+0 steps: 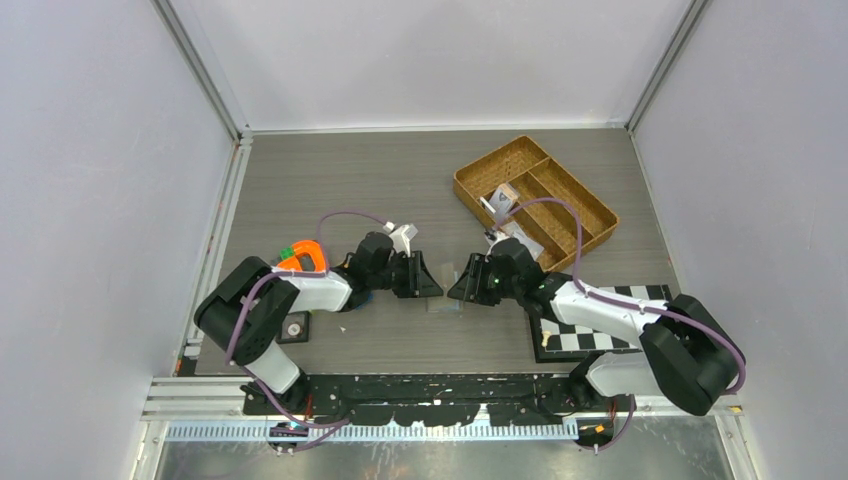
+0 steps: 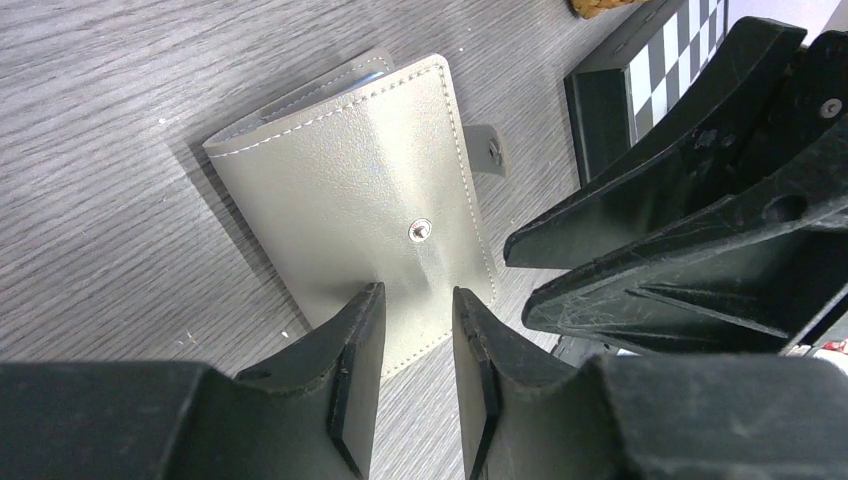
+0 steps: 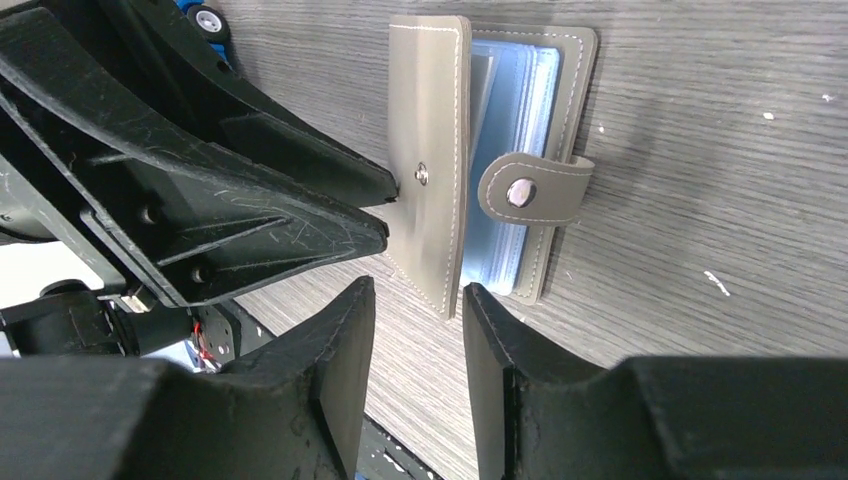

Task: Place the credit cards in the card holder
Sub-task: Close the card holder at the center of the board, then pick up the card holder from the center of the board, then place the card holder at the center of the board.

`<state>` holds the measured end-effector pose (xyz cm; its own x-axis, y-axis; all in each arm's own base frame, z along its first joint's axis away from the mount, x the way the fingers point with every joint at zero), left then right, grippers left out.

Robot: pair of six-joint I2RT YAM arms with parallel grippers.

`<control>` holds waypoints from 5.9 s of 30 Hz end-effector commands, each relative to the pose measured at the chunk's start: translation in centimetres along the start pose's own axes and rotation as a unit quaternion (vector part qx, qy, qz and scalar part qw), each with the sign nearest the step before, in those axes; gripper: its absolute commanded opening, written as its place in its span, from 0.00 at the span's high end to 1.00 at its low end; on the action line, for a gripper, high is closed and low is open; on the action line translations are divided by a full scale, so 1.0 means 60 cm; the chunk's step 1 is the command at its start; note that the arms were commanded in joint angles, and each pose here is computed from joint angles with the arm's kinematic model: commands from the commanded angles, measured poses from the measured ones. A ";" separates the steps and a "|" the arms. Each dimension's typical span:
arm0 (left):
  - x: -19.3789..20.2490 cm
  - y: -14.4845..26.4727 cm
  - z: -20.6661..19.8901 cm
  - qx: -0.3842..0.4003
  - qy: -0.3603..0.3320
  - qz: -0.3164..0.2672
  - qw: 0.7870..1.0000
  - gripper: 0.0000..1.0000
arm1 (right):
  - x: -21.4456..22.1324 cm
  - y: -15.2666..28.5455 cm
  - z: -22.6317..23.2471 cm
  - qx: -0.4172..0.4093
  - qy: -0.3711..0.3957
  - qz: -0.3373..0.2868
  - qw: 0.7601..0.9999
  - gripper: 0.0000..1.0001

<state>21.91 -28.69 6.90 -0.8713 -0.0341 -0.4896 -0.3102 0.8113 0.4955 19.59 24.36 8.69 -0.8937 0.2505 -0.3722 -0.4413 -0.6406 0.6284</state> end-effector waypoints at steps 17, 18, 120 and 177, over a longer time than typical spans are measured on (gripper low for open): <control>-0.027 0.022 -0.006 -0.040 -0.016 -0.031 0.999 0.58 | 0.000 -0.046 -0.043 0.064 -0.048 -0.012 0.997 0.88; -0.028 0.026 -0.004 -0.052 -0.015 -0.029 0.998 0.57 | 0.003 -0.046 -0.048 0.067 -0.048 -0.013 0.996 0.89; -0.093 0.255 -0.264 0.180 -0.053 -0.133 0.973 1.00 | -0.092 0.241 0.225 -0.374 0.122 -0.120 0.912 0.05; -0.085 0.226 -0.207 0.067 -0.096 -0.150 0.982 0.59 | -0.094 0.190 0.212 -0.341 0.097 -0.131 0.926 0.99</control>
<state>17.41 -24.57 22.82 -0.7141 -0.1445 -0.6850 -0.4650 0.8293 0.3099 18.69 24.97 25.00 -0.7458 0.3465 -0.5689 -0.4208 -0.9071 -0.0008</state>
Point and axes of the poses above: each gripper's point midway between its finger pads, its own y axis back along the fingers, its own z axis along the line the jaws close on, x = y × z, the point moved 3 cm from there along y, back along the fingers, and after that the axes turned 3 degrees about -y, right-handed, at the moved point
